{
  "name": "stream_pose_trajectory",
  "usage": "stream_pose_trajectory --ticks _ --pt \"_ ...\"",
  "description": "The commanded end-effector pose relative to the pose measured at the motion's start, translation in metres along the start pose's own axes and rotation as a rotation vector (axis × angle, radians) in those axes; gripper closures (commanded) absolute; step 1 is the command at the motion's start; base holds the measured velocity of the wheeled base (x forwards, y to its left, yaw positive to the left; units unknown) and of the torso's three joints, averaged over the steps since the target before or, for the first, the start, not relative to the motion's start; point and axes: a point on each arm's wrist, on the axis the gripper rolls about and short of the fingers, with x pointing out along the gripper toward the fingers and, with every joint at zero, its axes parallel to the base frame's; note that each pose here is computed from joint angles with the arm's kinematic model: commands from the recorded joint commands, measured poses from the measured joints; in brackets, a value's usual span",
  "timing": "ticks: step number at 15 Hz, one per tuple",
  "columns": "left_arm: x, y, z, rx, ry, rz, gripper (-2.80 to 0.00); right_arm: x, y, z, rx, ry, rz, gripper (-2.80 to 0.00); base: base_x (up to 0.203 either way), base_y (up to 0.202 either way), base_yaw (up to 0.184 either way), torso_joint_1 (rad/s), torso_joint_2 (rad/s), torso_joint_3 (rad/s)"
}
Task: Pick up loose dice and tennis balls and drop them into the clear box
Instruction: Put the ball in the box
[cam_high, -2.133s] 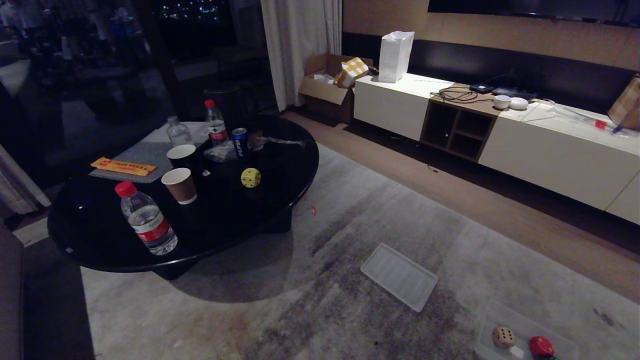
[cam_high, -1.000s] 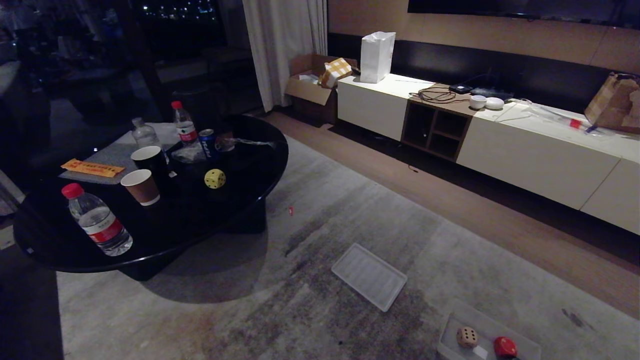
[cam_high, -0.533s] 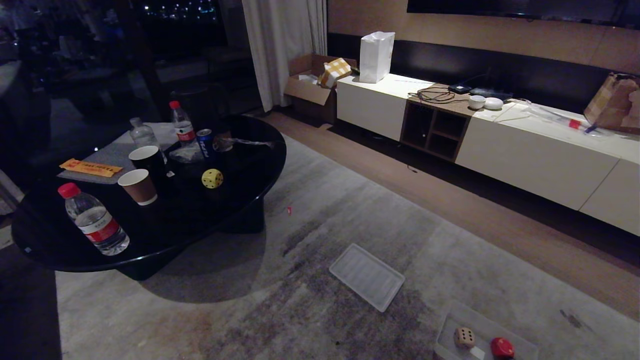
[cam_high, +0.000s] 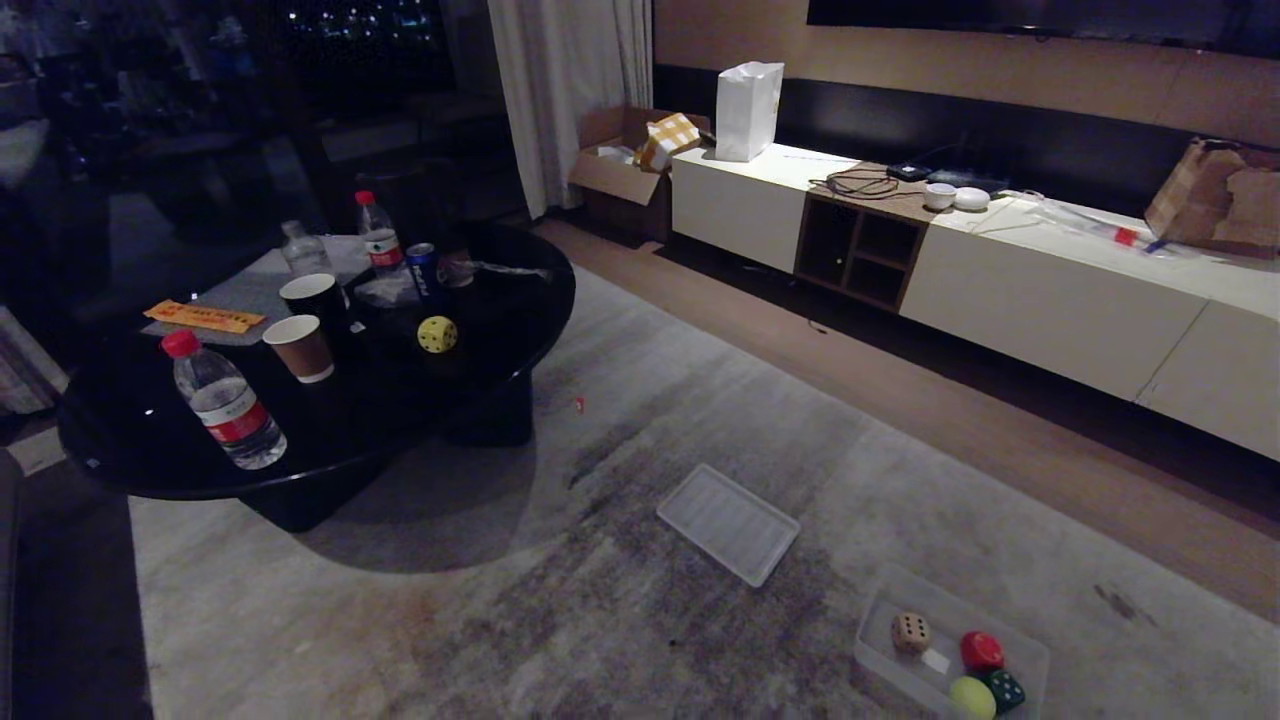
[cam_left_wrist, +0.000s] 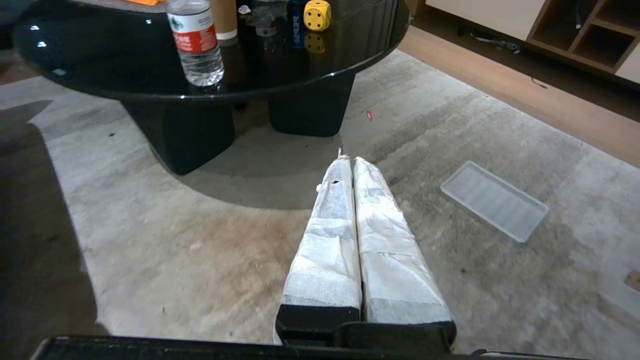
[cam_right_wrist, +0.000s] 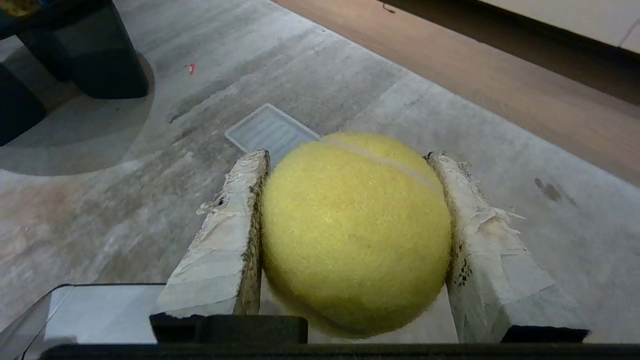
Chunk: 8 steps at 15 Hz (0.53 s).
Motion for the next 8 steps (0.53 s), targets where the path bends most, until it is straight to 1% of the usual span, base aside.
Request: stream_pose_trajectory --ticks 1,8 --pt "0.0002 0.0 -0.0004 -0.001 0.003 0.001 0.0 0.0 0.0 -0.0001 0.0 0.002 0.0 0.0 -0.103 0.0 0.003 -0.002 0.0 0.002" --pt "0.0002 0.0 -0.0002 -0.007 0.001 0.002 0.0 0.0 0.0 -0.0001 0.002 0.002 0.0 0.0 0.0 0.0 0.0 0.0 0.0 0.0"
